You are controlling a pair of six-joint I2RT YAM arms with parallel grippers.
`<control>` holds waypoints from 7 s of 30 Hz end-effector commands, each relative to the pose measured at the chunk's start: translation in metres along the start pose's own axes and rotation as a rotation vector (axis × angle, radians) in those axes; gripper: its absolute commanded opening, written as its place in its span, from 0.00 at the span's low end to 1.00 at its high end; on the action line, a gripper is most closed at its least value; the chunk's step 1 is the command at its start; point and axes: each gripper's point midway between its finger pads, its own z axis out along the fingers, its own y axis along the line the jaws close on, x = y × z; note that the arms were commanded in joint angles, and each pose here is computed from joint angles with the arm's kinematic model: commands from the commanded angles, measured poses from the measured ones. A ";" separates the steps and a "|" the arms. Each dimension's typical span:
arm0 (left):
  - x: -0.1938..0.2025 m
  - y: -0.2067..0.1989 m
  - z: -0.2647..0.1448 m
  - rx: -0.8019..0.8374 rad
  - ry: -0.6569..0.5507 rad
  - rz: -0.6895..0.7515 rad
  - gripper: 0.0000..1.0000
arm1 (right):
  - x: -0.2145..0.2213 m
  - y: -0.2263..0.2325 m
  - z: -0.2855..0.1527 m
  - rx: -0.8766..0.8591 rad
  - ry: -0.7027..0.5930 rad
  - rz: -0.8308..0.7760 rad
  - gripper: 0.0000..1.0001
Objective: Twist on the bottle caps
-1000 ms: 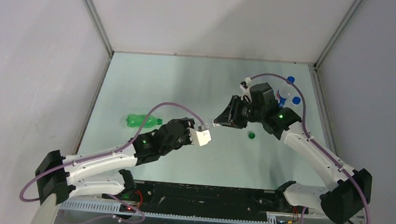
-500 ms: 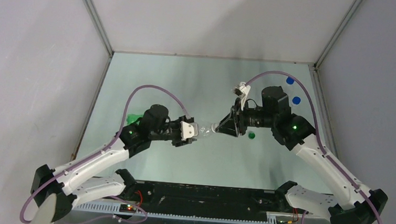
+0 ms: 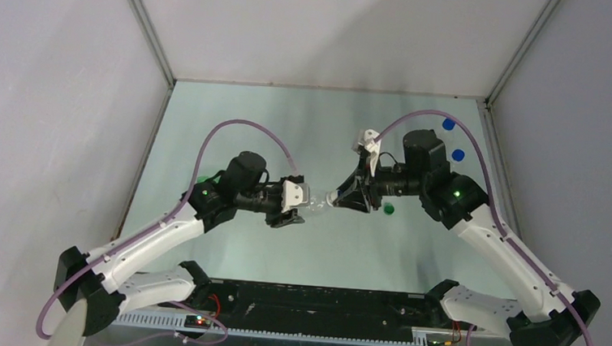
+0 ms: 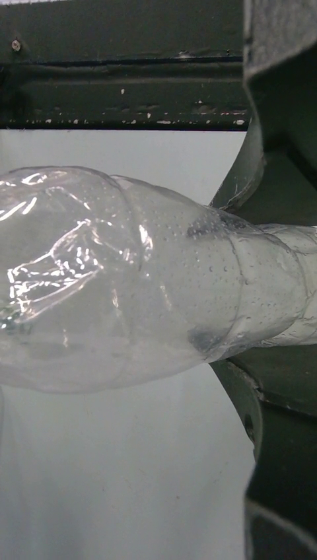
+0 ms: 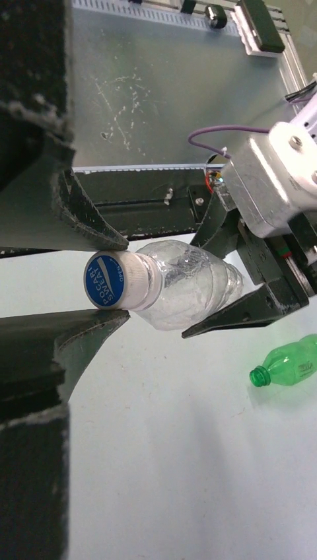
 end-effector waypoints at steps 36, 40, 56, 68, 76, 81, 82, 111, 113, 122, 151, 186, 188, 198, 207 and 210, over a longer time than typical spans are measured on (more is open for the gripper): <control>-0.074 0.063 -0.006 -0.458 -0.210 0.209 0.00 | 0.014 -0.048 0.039 0.350 0.127 0.785 0.00; -0.064 0.066 -0.004 -0.482 -0.157 0.181 0.00 | 0.006 -0.054 0.030 0.392 0.080 0.785 0.00; 0.049 0.049 -0.014 -0.323 0.236 -0.060 0.00 | -0.034 -0.032 -0.039 0.348 -0.035 0.247 0.02; 0.038 0.043 -0.014 -0.271 0.171 -0.084 0.00 | -0.019 -0.025 -0.023 0.219 0.031 0.100 0.01; 0.034 0.078 -0.055 -0.551 0.188 -0.126 0.00 | 0.091 -0.040 0.019 0.120 0.377 -0.117 0.14; 0.039 0.098 -0.086 -0.779 0.169 -0.112 0.00 | 0.133 -0.064 0.048 0.148 0.499 -0.180 0.14; 0.040 0.100 -0.091 -0.817 0.156 -0.106 0.00 | 0.141 -0.070 0.056 0.145 0.522 -0.193 0.14; 0.046 0.115 -0.105 -0.968 0.112 -0.131 0.00 | 0.223 -0.114 0.070 0.301 0.839 -0.264 0.56; 0.046 0.115 -0.105 -0.970 0.111 -0.131 0.00 | 0.207 -0.114 0.067 0.371 0.801 -0.196 0.57; 0.044 0.117 -0.105 -0.972 0.097 -0.139 0.00 | 0.156 -0.093 0.056 0.666 0.581 0.423 0.91; 0.036 0.115 -0.107 -0.975 0.039 -0.157 0.00 | 0.219 -0.124 0.091 0.939 0.654 0.648 0.71; 0.039 0.112 -0.098 -0.922 0.070 -0.145 0.00 | 0.181 -0.116 0.096 0.759 0.566 0.652 0.07; 0.039 0.110 -0.090 -0.873 0.078 -0.133 0.00 | 0.164 -0.111 0.093 0.686 0.532 0.625 0.05; 0.015 0.073 -0.045 -0.504 0.003 -0.087 0.00 | 0.060 -0.079 0.042 0.386 0.272 0.399 0.06; -0.002 0.033 -0.018 -0.195 -0.064 -0.078 0.00 | -0.013 -0.040 -0.004 0.206 0.039 0.045 0.10; -0.008 0.020 -0.013 -0.095 -0.080 -0.065 0.00 | -0.027 -0.026 -0.010 0.142 -0.007 -0.084 0.11</control>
